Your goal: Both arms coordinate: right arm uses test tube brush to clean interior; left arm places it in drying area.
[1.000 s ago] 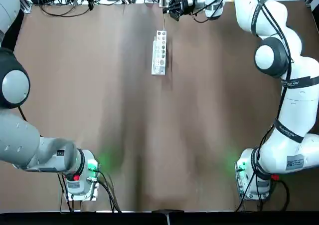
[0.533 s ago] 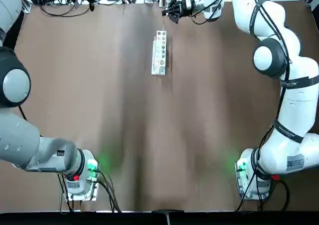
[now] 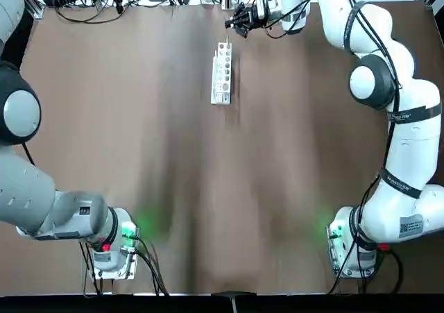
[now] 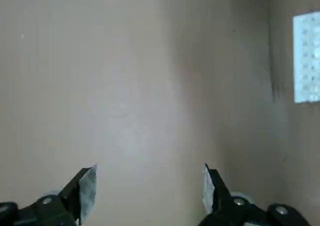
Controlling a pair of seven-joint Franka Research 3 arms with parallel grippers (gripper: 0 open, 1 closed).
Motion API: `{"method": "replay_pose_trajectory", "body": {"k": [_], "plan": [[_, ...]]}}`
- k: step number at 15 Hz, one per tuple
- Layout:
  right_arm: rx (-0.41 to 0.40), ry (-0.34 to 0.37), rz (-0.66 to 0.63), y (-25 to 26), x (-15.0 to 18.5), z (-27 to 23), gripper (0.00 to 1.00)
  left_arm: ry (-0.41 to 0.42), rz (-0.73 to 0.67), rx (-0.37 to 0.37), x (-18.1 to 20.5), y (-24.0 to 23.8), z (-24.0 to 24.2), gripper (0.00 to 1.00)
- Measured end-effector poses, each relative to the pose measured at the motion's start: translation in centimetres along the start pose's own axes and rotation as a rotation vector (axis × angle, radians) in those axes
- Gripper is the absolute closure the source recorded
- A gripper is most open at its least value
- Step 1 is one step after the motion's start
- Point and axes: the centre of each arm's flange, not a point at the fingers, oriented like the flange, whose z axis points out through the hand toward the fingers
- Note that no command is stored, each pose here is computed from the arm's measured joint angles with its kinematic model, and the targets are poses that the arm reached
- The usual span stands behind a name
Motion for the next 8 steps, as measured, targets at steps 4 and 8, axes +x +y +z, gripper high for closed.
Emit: {"method": "replay_pose_trajectory", "body": {"k": [4, 8], "plan": [[-0.002, 0.0, -0.003, 0.1, 0.2, -0.1, 0.98, -0.009, 0.216, -0.022, -0.2, -0.5, 0.1, 0.0], [-0.011, 0.004, 0.011, 0.7, 1.1, -0.4, 0.98, -0.02, 0.385, -0.048, -0.4, -0.8, 0.4, 0.0]]}}
